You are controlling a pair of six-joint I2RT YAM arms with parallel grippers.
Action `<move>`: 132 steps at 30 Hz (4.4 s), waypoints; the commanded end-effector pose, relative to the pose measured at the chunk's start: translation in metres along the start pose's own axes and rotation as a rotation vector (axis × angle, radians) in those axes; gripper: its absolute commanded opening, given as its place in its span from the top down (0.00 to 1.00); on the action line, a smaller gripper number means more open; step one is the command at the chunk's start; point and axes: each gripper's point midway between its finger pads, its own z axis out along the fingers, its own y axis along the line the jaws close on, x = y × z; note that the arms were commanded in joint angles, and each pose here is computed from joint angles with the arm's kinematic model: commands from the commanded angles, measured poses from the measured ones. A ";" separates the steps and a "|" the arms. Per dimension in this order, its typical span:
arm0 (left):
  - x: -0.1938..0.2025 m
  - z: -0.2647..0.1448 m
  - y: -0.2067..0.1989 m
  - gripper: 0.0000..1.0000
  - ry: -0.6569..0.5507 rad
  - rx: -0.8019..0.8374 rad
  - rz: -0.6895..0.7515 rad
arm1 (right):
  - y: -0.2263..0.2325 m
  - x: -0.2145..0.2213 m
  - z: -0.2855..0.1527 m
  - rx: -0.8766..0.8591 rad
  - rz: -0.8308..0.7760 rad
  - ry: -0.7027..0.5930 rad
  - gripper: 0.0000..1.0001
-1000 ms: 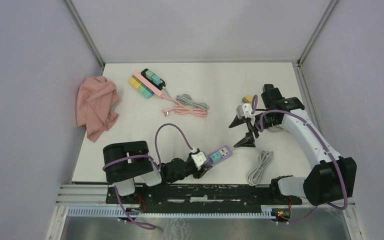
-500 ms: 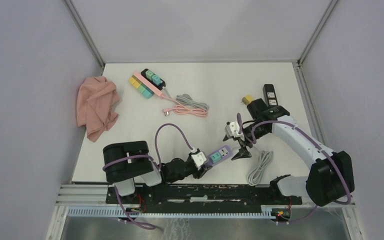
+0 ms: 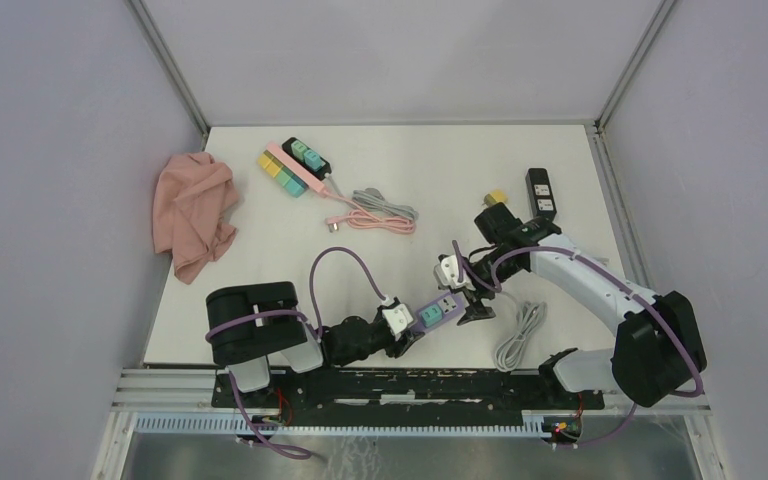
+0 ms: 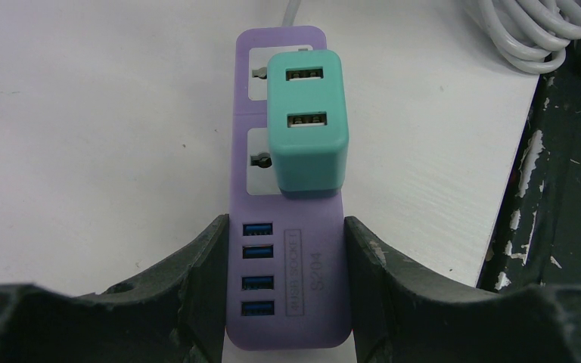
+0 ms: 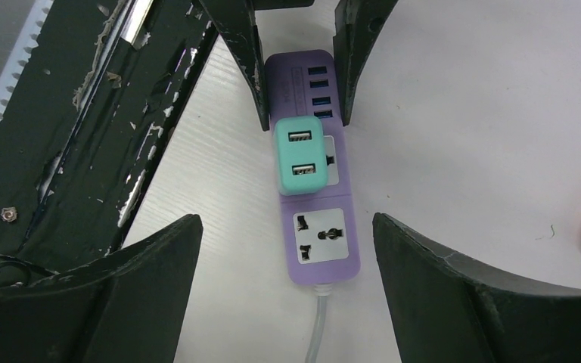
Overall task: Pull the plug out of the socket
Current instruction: Remove the plug from the socket.
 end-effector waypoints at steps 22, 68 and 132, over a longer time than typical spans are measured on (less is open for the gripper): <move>-0.002 0.000 -0.002 0.97 -0.020 0.003 -0.045 | 0.001 0.003 0.018 -0.029 -0.056 0.061 0.11; -0.002 0.000 -0.004 0.97 -0.017 0.018 -0.039 | -0.028 -0.016 0.048 0.040 0.043 0.090 0.95; 0.000 0.001 -0.006 0.97 -0.010 0.033 -0.036 | 0.003 -0.022 0.044 -0.121 0.029 0.003 1.00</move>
